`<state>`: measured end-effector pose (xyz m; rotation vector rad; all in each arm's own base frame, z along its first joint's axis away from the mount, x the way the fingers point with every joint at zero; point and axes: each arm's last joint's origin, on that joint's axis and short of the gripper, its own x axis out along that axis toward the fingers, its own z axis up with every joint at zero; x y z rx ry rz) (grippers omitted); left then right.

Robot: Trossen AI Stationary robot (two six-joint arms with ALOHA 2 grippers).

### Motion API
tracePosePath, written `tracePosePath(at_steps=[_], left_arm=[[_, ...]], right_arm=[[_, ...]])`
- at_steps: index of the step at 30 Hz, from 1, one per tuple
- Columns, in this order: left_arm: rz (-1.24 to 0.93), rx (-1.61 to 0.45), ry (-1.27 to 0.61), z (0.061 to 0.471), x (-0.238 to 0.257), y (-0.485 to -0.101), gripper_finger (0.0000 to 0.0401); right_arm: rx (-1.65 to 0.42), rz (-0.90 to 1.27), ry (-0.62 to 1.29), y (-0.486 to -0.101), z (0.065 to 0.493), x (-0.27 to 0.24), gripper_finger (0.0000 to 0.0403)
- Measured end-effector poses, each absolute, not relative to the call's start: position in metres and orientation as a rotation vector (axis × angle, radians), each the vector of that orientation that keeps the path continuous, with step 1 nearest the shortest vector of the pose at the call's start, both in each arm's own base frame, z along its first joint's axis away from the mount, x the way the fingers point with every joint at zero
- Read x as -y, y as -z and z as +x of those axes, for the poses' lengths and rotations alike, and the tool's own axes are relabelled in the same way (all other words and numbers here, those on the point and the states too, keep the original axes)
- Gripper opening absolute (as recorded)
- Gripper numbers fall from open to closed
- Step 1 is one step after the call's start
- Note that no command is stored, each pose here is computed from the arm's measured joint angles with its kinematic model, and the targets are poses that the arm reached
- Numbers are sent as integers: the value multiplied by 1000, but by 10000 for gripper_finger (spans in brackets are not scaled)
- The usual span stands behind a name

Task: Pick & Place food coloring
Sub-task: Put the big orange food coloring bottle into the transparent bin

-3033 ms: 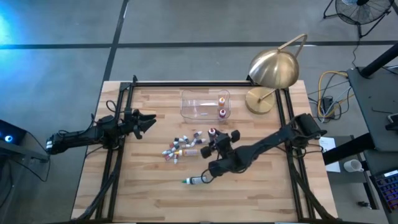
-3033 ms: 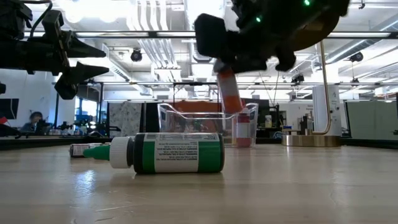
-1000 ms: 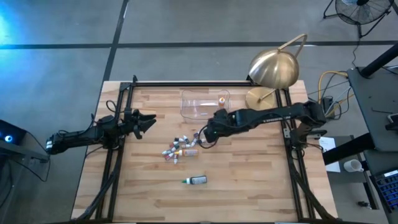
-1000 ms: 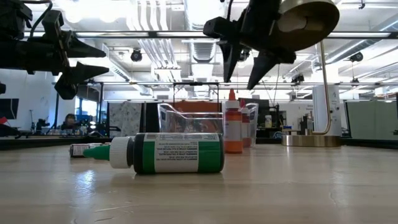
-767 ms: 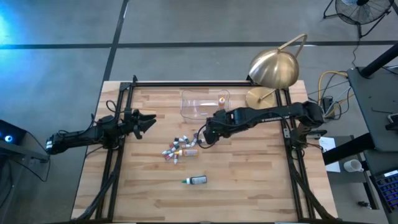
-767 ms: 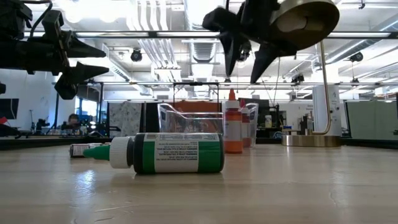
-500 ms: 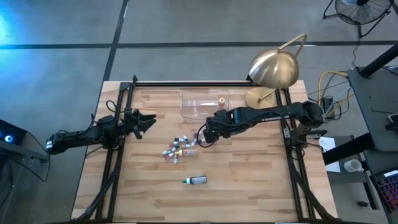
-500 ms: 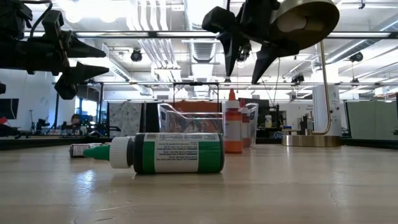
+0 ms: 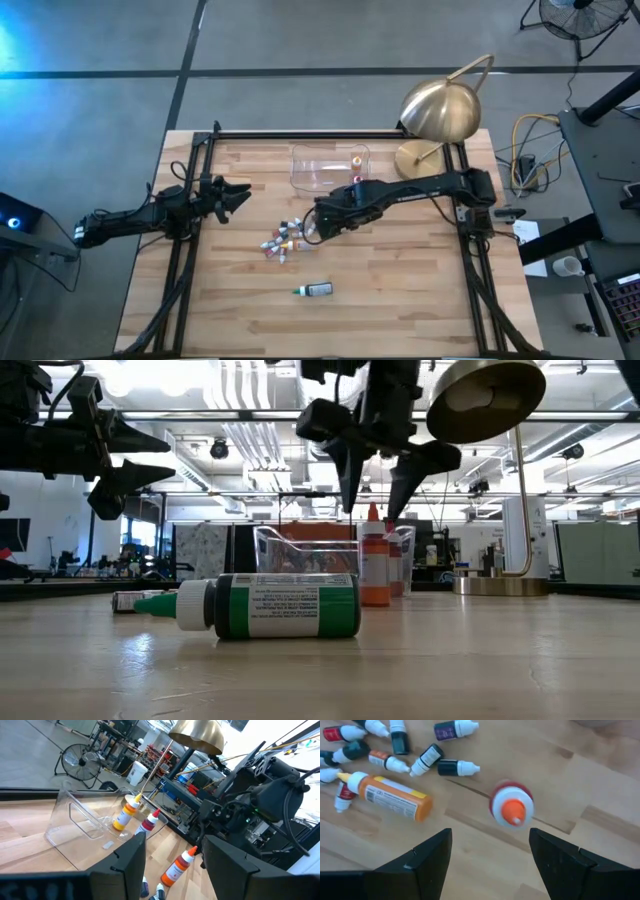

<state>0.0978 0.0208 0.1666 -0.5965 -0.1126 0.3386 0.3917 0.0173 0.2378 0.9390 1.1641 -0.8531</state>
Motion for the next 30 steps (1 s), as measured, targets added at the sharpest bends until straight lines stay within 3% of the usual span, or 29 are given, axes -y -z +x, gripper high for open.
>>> tracePosePath(at_steps=[6,12,30], left_arm=[[-596,113,-339,98,-21,-167,167],[-597,113,-339,98,-21,-167,167],[-597,113,-339,98,-21,-167,167]], right_arm=[[-1293,853,911,-228,402,-9,261],[-1300,794,836,-234,416,-5,259],[-1373,737,833,-226,417,-1,206]])
